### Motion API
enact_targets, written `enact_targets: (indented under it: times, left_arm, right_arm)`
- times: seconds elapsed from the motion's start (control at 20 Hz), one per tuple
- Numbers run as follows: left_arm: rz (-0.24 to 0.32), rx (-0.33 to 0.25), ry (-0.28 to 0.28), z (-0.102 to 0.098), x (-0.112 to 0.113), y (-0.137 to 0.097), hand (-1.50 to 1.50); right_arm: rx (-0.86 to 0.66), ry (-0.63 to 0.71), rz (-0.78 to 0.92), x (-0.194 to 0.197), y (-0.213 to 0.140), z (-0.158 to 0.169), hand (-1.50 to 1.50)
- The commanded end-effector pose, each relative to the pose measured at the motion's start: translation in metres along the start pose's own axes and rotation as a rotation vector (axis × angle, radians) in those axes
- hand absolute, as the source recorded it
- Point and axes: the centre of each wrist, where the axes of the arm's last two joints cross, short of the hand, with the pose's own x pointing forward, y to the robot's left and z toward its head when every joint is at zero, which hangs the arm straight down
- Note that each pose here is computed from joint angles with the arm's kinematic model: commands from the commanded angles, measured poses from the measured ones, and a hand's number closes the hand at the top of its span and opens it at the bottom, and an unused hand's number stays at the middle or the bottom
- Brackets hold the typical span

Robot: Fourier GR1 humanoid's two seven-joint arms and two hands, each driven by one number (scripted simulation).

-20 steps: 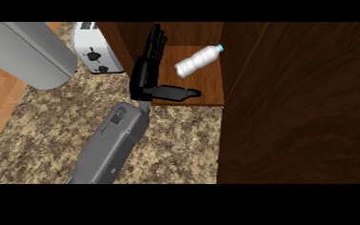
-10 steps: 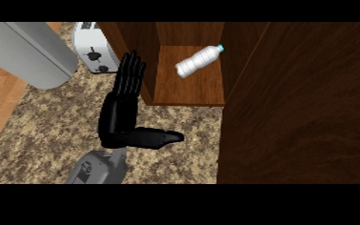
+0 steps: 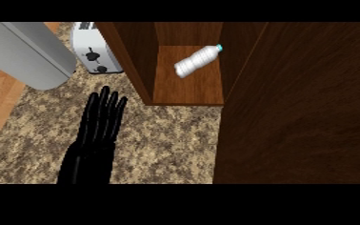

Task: Pick up the bottled water, place it into the cabinet and close the cabinet

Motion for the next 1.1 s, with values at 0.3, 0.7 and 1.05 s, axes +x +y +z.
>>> enact_targets:
  times: [0.3, 0.7, 1.05]
  left_arm:
    - [-0.030, 0.067, -0.053, 0.059, 0.046, 0.036, -1.50]
    - [-0.025, 0.102, -0.087, 0.088, 0.068, 0.060, -1.50]
    - [-0.029, 0.096, -0.075, 0.098, 0.092, 0.079, -1.50]
  right_arm:
    - [0.339, 0.081, 0.062, 0.012, 0.031, -0.003, 1.50]
    - [0.392, 0.015, 0.121, 0.028, 0.053, -0.018, 1.50]
    - [0.408, 0.042, 0.115, 0.034, 0.068, -0.026, 1.50]
